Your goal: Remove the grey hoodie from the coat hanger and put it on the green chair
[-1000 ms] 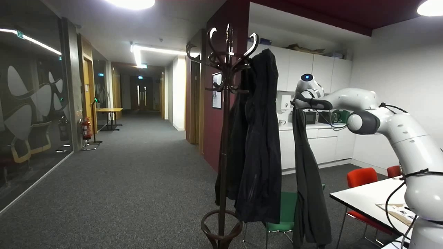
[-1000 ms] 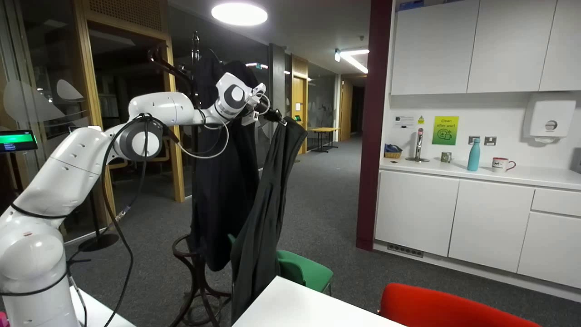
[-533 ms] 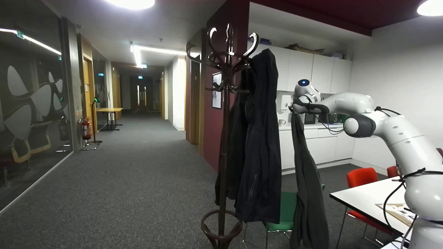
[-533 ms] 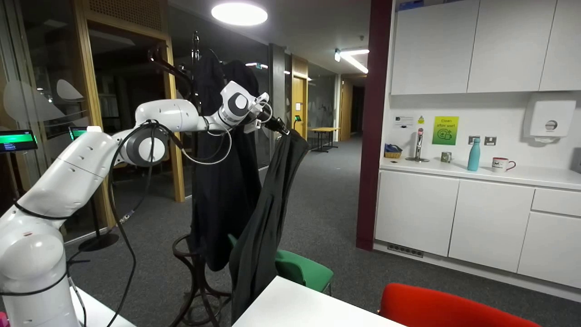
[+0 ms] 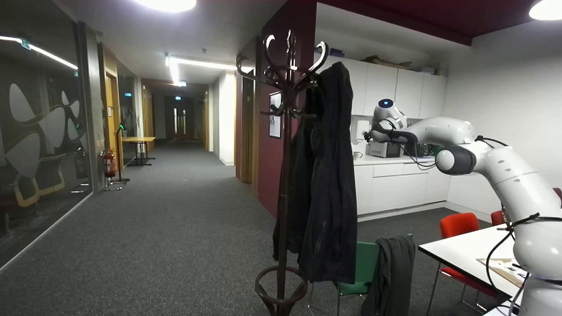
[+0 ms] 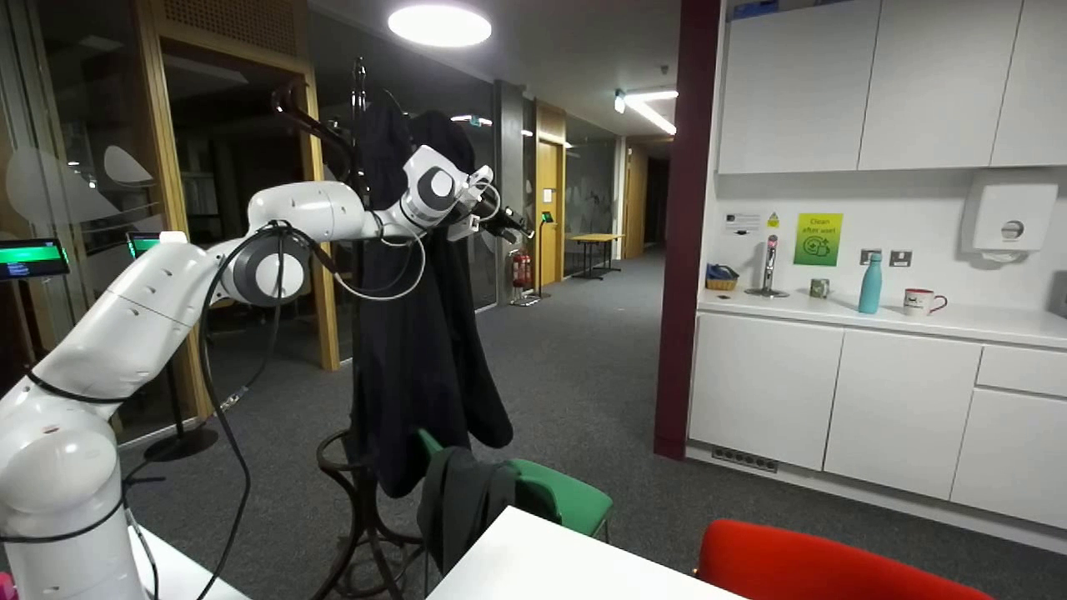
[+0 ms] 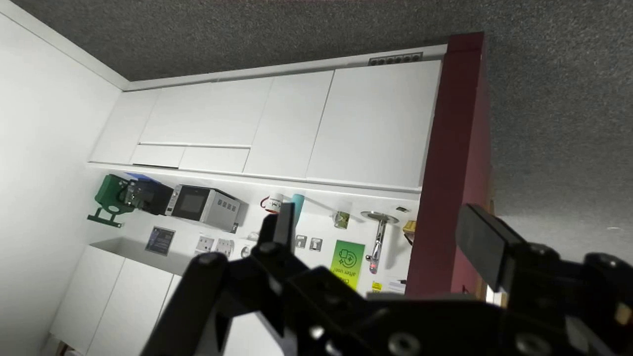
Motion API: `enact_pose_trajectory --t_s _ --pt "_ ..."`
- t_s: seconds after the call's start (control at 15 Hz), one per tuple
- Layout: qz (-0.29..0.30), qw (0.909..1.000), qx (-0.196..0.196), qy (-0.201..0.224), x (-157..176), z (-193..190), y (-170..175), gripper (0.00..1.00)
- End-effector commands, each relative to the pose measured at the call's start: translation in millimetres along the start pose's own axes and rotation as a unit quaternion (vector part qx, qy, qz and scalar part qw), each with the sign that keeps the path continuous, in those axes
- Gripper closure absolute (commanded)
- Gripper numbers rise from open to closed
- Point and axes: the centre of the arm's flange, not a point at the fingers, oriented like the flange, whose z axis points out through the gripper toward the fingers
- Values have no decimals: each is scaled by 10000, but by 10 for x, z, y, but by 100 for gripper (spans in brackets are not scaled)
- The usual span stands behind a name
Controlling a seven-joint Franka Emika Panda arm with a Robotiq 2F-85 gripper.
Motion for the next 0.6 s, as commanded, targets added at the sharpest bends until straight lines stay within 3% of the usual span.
enact_pose_trajectory --t_s 0.0,0.53 --pt "-132 9999 84 42 194 -54 33 0" --pt "55 9987 308 399 322 -1064 163 0"
